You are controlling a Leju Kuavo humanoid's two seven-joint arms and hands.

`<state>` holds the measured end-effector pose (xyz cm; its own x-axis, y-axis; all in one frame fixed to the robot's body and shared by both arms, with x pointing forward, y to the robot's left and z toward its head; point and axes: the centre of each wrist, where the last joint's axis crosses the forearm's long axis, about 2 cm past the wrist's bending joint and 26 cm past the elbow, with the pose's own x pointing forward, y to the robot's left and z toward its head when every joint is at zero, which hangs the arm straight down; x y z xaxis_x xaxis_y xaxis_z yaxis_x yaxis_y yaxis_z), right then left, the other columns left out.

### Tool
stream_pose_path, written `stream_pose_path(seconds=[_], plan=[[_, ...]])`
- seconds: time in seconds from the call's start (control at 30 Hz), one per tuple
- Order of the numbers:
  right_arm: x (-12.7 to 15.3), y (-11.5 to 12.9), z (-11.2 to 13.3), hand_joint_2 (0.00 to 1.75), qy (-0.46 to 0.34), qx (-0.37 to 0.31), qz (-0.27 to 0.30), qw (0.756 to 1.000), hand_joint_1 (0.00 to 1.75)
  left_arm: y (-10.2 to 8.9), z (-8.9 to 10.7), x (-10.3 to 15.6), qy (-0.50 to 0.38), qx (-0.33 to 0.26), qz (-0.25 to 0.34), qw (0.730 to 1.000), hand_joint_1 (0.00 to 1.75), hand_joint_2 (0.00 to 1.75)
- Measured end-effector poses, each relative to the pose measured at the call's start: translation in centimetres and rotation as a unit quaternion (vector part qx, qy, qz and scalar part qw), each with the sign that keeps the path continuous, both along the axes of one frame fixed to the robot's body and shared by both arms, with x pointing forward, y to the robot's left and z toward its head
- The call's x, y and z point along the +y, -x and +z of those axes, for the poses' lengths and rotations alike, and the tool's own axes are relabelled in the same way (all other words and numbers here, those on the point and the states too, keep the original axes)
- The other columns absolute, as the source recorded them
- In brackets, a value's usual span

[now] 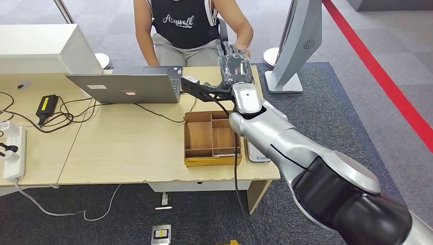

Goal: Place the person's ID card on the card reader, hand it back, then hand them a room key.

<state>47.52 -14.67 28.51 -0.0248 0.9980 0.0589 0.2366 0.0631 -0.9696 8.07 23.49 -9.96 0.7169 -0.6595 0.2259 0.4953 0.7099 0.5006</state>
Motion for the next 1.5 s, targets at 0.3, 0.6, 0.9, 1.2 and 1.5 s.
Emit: stream_pose_path(seconds=[0.3,0.6,0.9,1.2,1.5], plan=[[-0.6,0.0,-0.4,0.00,-0.106,0.013,0.055,0.993,0.00,0.5,-0.1,0.0,0.003,-0.002,0.007,1.000,0.00,0.00],[-1.8,2.0,-4.4,0.00,-0.300,0.101,0.156,0.936,0.00,1.0,-0.2,0.1,0.010,-0.005,0.021,1.000,0.00,0.00],[-3.8,6.1,-8.2,0.00,-0.392,0.112,0.210,0.889,0.00,1.1,-0.2,0.3,0.010,-0.004,0.037,0.999,0.00,0.00],[-5.6,10.1,-10.4,0.00,-0.423,0.102,0.229,0.871,0.00,1.2,-0.2,0.4,0.009,-0.009,0.050,0.999,0.00,0.00],[-6.8,12.4,-10.7,0.00,-0.422,0.096,0.233,0.871,0.00,1.1,-0.2,0.4,0.008,-0.010,0.054,0.998,0.00,0.00]])
